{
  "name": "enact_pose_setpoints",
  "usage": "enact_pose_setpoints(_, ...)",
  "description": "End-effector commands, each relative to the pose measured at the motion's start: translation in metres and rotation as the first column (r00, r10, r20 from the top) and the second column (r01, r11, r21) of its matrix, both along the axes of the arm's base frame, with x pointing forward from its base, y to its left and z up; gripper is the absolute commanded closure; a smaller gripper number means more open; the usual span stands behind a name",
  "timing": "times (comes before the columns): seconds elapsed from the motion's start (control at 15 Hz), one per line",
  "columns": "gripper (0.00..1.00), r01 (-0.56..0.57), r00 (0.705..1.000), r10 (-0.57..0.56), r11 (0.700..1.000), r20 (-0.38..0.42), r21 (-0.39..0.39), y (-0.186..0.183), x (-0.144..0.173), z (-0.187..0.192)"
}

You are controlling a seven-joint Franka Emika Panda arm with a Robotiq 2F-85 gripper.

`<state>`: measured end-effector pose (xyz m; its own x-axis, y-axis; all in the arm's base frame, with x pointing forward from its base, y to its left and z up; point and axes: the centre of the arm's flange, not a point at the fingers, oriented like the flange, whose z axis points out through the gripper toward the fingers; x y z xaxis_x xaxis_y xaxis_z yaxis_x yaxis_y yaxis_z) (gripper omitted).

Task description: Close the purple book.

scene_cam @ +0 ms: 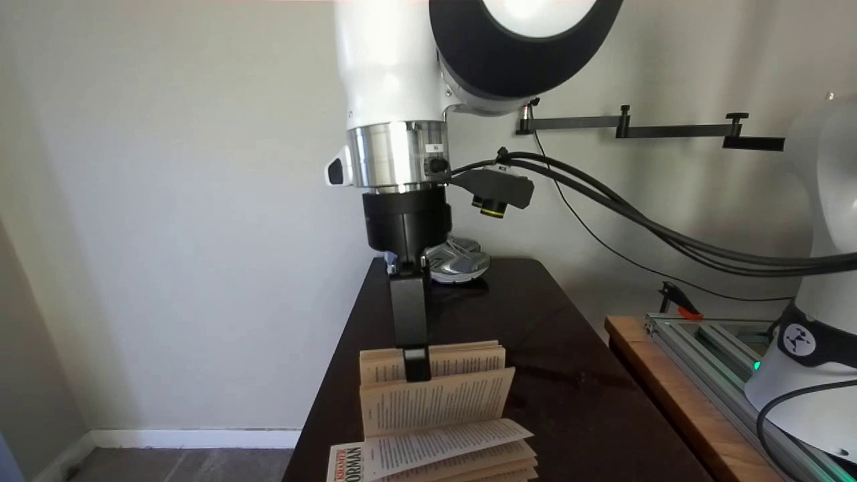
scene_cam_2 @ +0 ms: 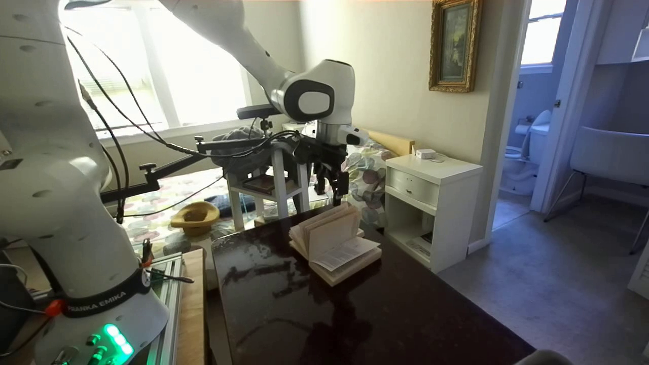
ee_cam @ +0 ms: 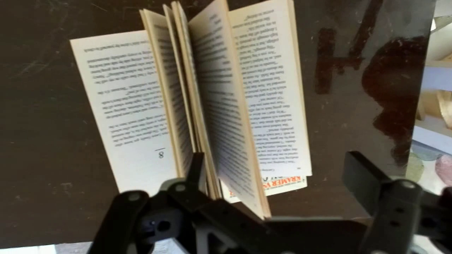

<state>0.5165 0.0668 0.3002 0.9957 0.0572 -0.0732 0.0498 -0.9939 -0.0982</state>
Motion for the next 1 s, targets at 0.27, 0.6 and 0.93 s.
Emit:
enact_pose_setpoints(0.27,0.00,0.106,0.994,-0.108,0.992,-0.030,-0.067,-0.061,-0.010,-0.010)
enact_pose_setpoints(0.6,0.00,0.179,0.982,-0.180,0.984,-0.062,-0.027,-0.097,-0.025,-0.027)
enact_pose_setpoints(0.93,0.00,0.183,0.982,-0.175,0.973,-0.068,0.137,-0.128,-0.037,-0.034)
